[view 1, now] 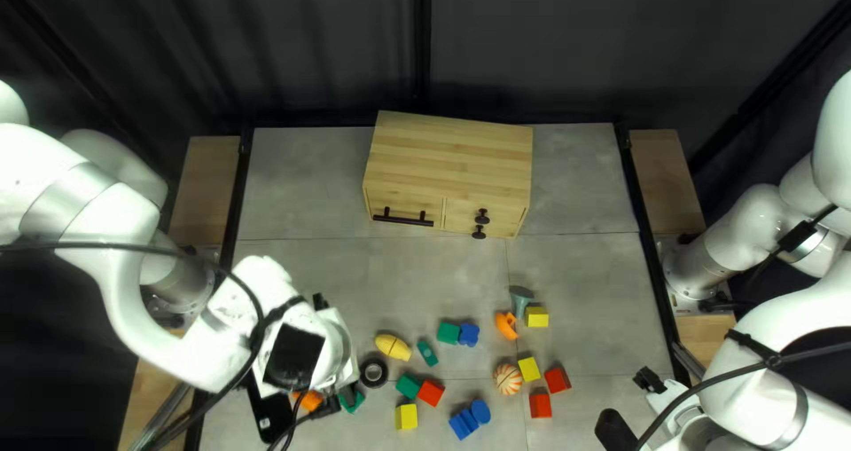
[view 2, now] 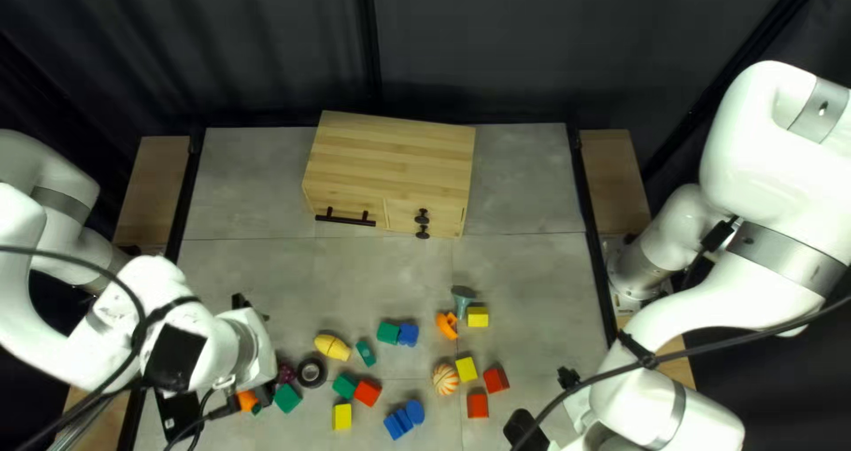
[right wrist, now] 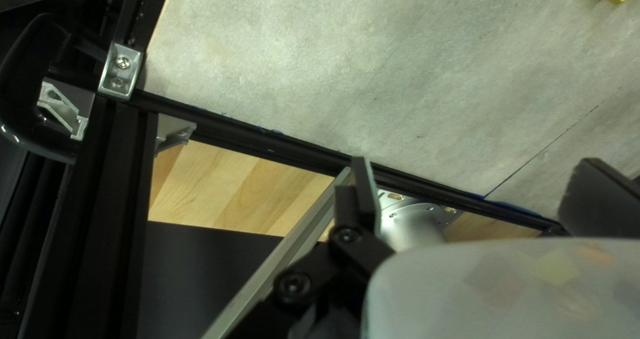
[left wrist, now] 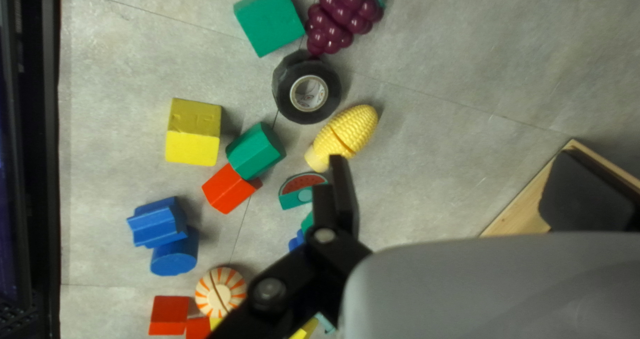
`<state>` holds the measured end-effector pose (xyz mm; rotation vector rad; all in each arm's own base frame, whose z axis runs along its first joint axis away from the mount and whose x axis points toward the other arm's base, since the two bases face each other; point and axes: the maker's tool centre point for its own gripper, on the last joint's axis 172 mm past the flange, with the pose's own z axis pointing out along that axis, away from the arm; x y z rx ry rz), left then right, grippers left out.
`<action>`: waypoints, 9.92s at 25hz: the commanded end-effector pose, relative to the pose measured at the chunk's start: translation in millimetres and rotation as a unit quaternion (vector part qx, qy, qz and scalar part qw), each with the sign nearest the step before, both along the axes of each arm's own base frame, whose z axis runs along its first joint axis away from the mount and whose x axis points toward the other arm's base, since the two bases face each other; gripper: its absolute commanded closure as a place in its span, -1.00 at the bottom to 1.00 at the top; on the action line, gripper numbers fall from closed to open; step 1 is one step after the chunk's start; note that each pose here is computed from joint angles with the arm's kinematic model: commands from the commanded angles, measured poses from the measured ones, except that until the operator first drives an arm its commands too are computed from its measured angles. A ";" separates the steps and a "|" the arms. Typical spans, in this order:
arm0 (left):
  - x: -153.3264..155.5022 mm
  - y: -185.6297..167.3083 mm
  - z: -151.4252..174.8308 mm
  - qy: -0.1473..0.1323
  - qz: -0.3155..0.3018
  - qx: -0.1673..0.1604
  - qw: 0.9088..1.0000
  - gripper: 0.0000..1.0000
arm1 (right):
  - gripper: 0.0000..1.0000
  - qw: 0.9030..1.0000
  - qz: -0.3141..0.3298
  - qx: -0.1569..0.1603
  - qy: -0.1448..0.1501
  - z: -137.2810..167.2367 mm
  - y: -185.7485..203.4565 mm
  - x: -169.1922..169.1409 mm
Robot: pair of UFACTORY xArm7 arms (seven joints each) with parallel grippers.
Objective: Open drawers and place objects into drawer and close
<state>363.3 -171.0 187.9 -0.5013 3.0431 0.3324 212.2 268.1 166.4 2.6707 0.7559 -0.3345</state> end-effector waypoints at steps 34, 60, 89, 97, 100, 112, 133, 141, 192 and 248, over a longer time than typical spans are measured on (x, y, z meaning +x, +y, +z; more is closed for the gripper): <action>-23.8 95.8 11.4 -0.085 0.674 -0.029 0.733 -1.00 | -1.00 1.000 0.000 0.000 0.000 0.0 0.0 0.0; -11.3 114.9 5.4 -0.137 0.885 -0.062 0.440 -1.00 | -1.00 1.000 0.000 0.000 0.000 0.0 0.0 0.0; 43.1 102.0 -84.2 -0.162 0.948 -0.048 0.268 -1.00 | -1.00 1.000 0.000 0.000 0.000 0.0 0.0 0.0; 35.9 91.5 -67.4 -0.233 0.935 -0.079 0.256 -1.00 | -1.00 1.000 0.000 0.000 0.000 0.0 0.0 0.0; 39.4 92.6 -67.0 -0.254 0.922 -0.090 0.277 -1.00 | -1.00 1.000 0.000 0.000 0.000 0.0 0.0 0.0; 59.4 107.4 -55.5 -0.274 0.901 -0.099 0.320 -1.00 | -1.00 1.000 0.000 0.000 0.000 0.0 0.0 0.0; 85.0 121.6 -66.6 -0.320 0.889 -0.054 0.322 -1.00 | -1.00 1.000 0.000 0.000 0.000 0.0 0.0 0.0; 84.2 145.9 -80.7 -0.372 0.881 -0.012 0.292 -1.00 | -1.00 1.000 0.000 0.000 0.000 0.0 0.0 0.0; 93.3 213.3 -117.5 -0.370 0.898 -0.027 0.234 -1.00 | -1.00 1.000 0.000 0.000 0.000 0.0 0.0 0.0; 88.5 242.3 -135.2 -0.363 0.907 -0.024 0.214 -1.00 | -1.00 1.000 0.000 0.000 0.000 0.0 0.0 0.0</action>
